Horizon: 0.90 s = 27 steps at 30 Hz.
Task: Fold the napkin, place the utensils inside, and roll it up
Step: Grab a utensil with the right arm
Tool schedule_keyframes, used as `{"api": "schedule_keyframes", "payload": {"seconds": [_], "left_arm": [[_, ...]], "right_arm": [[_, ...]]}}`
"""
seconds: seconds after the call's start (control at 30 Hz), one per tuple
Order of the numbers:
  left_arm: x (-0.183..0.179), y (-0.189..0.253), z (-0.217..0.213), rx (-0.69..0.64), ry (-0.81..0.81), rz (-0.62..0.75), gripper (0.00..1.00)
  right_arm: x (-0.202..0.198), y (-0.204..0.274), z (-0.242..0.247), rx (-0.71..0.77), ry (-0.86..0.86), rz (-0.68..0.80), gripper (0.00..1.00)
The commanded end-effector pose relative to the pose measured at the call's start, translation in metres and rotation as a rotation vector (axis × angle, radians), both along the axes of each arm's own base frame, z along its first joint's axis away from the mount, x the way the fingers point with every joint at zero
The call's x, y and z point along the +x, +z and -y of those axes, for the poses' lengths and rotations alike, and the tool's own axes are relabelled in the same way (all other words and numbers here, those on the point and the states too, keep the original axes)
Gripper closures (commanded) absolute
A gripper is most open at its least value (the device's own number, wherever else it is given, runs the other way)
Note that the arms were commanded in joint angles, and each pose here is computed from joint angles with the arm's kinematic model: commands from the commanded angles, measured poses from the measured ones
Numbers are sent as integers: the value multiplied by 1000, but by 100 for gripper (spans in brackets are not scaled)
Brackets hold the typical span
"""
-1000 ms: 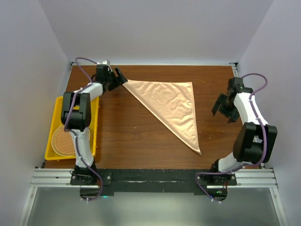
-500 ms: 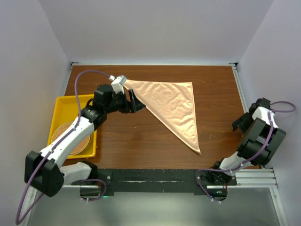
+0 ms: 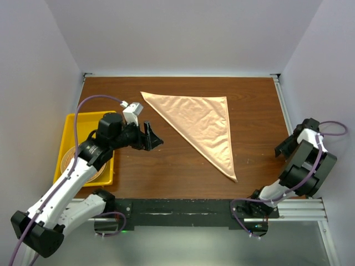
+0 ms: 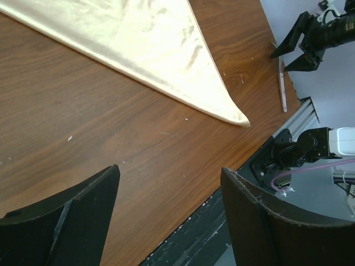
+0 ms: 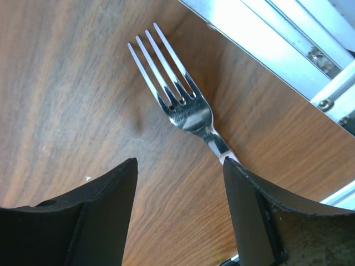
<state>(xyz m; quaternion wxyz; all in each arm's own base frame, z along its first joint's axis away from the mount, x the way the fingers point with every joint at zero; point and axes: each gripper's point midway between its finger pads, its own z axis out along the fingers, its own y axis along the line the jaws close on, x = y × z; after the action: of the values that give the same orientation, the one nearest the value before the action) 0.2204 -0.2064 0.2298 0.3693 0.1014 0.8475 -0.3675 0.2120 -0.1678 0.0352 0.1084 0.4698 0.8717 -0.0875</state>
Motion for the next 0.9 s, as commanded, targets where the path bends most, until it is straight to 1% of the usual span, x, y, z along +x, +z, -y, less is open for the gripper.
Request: {"api": "schedule_keyframes", "payload": {"seconds": [0.0,0.2,0.23,0.37,0.5,0.6,0.7,0.77,0.8,0.87], "left_arm": [[-9,9,-5,-32,27,25,22],[-10,21,-10,-26,43,41,21],[-9,22,-9,-26,41,37,21],[-5,35,-6,-24,27,50,20],[0,38,0,-30,10,41,20],[-2,39,3,-47,-3,34,20],[-5,37,3,-56,-5,38,20],[-5,36,2,-55,-5,41,20],[-6,36,2,-56,-5,42,20],[-5,34,1,-49,-4,43,20]], "right_arm": [[4,-8,9,3,32,-31,35],[-4,-12,12,6,35,-103,32],[-5,-10,14,-7,29,-109,30],[2,-4,15,-28,60,-94,29],[8,7,14,-55,81,-62,29],[5,15,21,-91,87,-87,30],[1,20,31,-134,170,-128,30],[-2,13,29,-97,198,-162,30],[0,10,25,-68,216,-154,31],[-3,5,26,-62,243,-177,32]]}}
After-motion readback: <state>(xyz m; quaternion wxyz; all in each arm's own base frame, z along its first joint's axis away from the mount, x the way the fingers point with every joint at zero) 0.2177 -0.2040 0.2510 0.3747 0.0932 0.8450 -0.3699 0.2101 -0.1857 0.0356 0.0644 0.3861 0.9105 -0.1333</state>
